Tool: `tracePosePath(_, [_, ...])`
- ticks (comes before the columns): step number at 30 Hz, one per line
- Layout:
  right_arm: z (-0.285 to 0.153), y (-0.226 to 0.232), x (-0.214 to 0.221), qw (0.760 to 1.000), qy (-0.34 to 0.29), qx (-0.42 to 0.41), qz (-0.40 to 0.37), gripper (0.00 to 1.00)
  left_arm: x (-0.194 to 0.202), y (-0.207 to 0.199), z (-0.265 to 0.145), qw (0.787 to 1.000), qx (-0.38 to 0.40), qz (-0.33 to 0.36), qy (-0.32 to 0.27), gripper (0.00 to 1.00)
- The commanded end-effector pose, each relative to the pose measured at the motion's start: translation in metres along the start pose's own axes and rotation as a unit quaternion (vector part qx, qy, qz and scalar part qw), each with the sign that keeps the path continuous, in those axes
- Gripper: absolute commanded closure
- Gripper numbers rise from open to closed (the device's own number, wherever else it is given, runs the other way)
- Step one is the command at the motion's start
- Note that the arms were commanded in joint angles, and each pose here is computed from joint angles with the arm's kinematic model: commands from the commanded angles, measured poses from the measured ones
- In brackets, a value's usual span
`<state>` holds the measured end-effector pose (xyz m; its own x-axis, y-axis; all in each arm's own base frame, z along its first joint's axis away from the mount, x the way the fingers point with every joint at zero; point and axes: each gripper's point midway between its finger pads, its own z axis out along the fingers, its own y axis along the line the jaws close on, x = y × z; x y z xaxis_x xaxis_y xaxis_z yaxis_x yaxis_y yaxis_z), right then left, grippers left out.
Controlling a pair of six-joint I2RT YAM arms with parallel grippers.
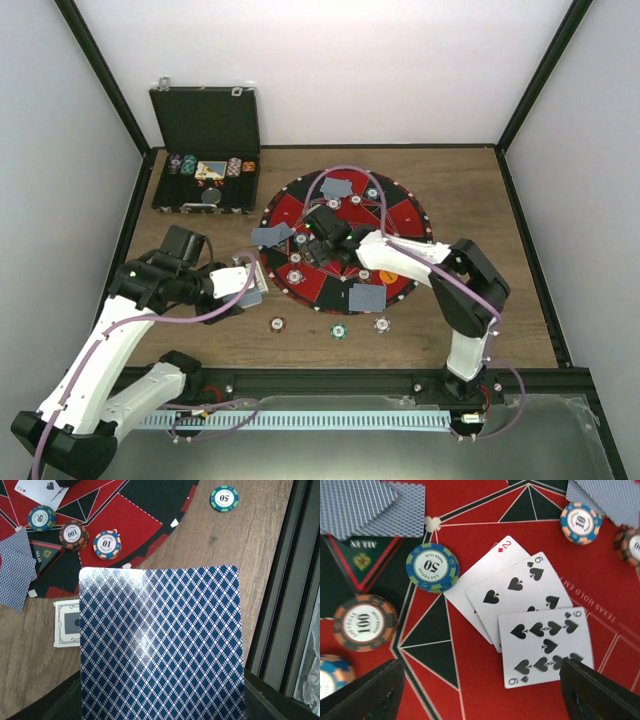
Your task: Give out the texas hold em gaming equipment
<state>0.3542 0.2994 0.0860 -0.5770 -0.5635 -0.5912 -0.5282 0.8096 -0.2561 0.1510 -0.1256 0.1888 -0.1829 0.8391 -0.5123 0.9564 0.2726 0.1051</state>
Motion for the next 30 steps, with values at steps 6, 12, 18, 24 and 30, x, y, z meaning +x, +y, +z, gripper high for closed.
tracePosePath(6, [-0.008, -0.021, 0.023, 0.926, 0.089, -0.191, 0.312, 0.20, -0.008, 0.001, -0.009, 1.000, -0.009, 0.008, -0.018, 0.88])
tracePosePath(12, [0.005, -0.025, 0.034, 0.899, 0.108, -0.224, 0.361, 0.20, -0.009, 0.001, -0.008, 1.000, -0.007, 0.007, -0.019, 0.88])
tracePosePath(18, [0.021, -0.038, 0.052, 0.888, 0.125, -0.215, 0.388, 0.21, -0.008, 0.002, -0.008, 1.000, -0.010, 0.009, -0.017, 0.88])
tracePosePath(24, [0.033, -0.051, 0.063, 0.880, 0.132, -0.207, 0.407, 0.22, -0.008, 0.004, -0.006, 1.000, -0.009, 0.010, -0.015, 0.88])
tracePosePath(30, [0.042, -0.064, 0.067, 0.879, 0.134, -0.195, 0.415, 0.22, -0.008, 0.004, -0.003, 1.000, -0.007, 0.010, -0.016, 0.89])
